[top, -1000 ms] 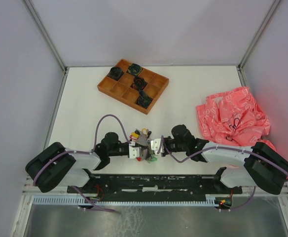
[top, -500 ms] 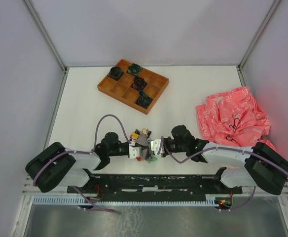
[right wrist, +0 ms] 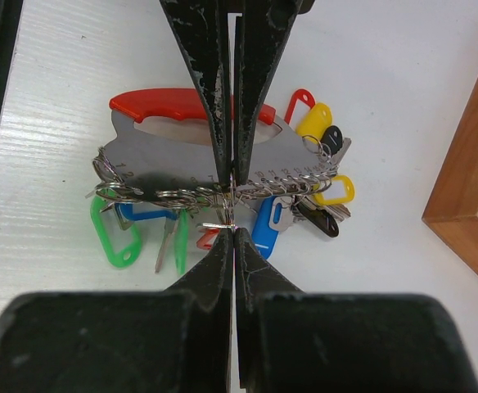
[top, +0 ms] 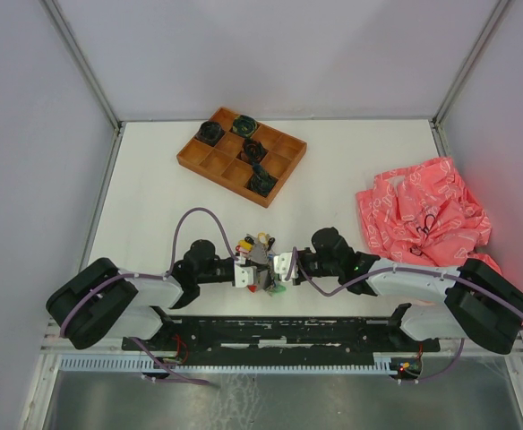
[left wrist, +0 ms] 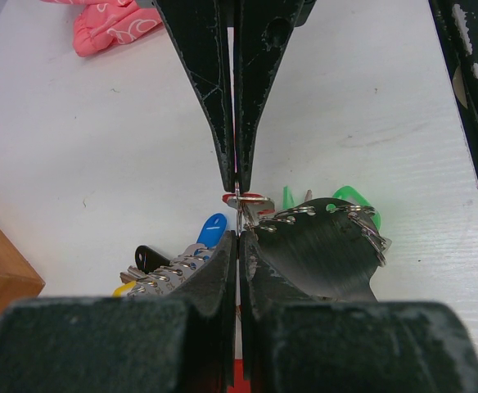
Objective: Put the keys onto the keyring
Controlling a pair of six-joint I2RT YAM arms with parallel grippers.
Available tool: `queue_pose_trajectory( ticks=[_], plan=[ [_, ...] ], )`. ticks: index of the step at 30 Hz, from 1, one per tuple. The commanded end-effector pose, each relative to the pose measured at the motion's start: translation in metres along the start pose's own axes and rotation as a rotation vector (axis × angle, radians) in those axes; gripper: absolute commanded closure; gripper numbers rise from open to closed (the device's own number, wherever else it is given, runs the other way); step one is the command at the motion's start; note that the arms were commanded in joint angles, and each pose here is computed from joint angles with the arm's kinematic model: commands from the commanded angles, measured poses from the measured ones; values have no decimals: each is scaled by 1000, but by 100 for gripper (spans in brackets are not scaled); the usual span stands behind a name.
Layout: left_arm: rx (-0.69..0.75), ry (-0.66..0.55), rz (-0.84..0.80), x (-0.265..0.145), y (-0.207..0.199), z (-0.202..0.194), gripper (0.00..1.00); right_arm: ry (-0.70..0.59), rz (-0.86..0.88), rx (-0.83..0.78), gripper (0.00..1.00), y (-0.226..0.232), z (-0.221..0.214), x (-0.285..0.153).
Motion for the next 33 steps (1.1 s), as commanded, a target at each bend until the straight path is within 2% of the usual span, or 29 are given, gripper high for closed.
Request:
queue_pose_trajectory(
  ticks=[1,33],
  plan=[
    [35,-59,42,4,16,16,97,-50,-27,-30,99,-6,14,0],
    [33,-70,43,5,16,17,97,-44,-31,-33,99,-6,15,3]
  ],
)
Point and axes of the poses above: each gripper's point midway between its finger pads, its own x axis out along the fingers, its own y axis along the line the jaws close on, z = x × y, the point moved 2 cm from there along -x, back along the fingers, and after that the axes turned 14 degrees about x, right-handed, at the moved point
